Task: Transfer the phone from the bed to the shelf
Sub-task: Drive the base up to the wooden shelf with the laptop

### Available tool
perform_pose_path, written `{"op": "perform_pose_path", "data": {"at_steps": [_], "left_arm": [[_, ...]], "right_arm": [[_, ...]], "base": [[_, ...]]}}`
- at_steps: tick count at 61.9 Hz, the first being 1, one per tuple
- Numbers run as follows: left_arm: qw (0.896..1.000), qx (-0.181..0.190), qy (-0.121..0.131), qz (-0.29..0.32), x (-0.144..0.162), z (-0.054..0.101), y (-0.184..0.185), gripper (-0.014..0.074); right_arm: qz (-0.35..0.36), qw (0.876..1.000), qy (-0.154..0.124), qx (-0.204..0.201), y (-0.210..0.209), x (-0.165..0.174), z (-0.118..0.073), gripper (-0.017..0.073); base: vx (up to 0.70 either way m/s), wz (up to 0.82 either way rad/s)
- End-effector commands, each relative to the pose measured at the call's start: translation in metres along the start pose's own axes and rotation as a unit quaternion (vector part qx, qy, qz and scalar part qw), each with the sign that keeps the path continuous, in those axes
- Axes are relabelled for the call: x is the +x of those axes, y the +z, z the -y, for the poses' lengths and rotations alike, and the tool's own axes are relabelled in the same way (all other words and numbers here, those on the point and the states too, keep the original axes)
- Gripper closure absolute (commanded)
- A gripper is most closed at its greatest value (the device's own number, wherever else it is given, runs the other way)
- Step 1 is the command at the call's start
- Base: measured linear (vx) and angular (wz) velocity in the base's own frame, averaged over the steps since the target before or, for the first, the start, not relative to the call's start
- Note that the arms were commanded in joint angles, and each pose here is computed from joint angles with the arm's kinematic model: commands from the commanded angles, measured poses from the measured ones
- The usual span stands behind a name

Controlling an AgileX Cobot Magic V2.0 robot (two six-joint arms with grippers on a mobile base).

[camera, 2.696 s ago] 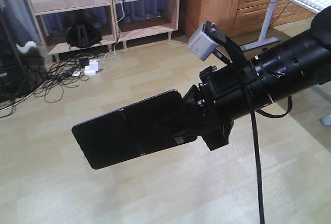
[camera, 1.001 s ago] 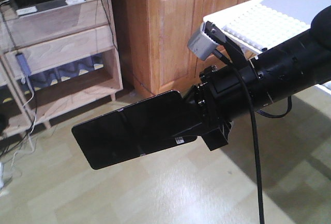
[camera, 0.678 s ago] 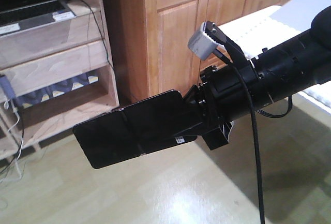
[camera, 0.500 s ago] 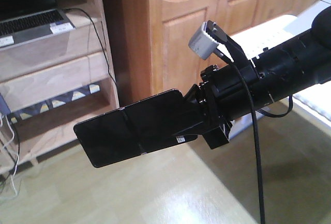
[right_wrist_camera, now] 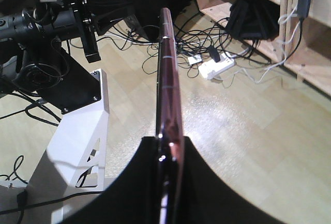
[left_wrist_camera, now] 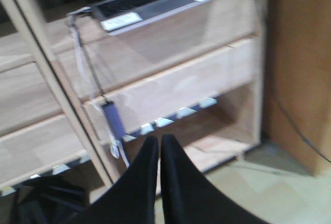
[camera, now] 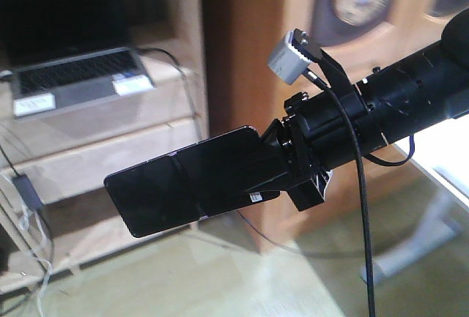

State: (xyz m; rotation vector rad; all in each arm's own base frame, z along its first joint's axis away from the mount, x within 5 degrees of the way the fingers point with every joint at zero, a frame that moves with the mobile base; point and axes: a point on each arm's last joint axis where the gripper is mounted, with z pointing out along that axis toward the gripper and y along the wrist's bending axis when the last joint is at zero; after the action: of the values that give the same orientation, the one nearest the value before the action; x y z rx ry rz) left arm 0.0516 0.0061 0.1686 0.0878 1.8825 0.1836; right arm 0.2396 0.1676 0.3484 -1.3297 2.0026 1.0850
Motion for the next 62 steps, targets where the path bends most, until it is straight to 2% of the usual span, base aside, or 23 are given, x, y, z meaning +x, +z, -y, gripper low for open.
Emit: {"op": "perform_pose_path", "data": {"at_steps": [1, 30, 62], "left_arm": [[0.999, -0.003, 0.000, 0.037, -0.0053, -0.0002, -0.0002, 0.0592], [0.999, -0.003, 0.000, 0.037, -0.0053, -0.0002, -0.0002, 0.0592], [0.999, -0.003, 0.000, 0.037, -0.0053, -0.0002, -0.0002, 0.0592]], "right_arm": [[0.031, 0.999, -0.013, -0.034, -0.0122, -0.0116, -0.0196, 0.0561], [0.033, 0.999, -0.013, -0.030, -0.0122, -0.0120, -0.0188, 0.0561], [0.033, 0.999, -0.013, -0.031, -0.0122, -0.0120, -0.0189, 0.0561]], "base": [[0.48, 0.41], [0.41, 0.34], [0.25, 0.27]]}}
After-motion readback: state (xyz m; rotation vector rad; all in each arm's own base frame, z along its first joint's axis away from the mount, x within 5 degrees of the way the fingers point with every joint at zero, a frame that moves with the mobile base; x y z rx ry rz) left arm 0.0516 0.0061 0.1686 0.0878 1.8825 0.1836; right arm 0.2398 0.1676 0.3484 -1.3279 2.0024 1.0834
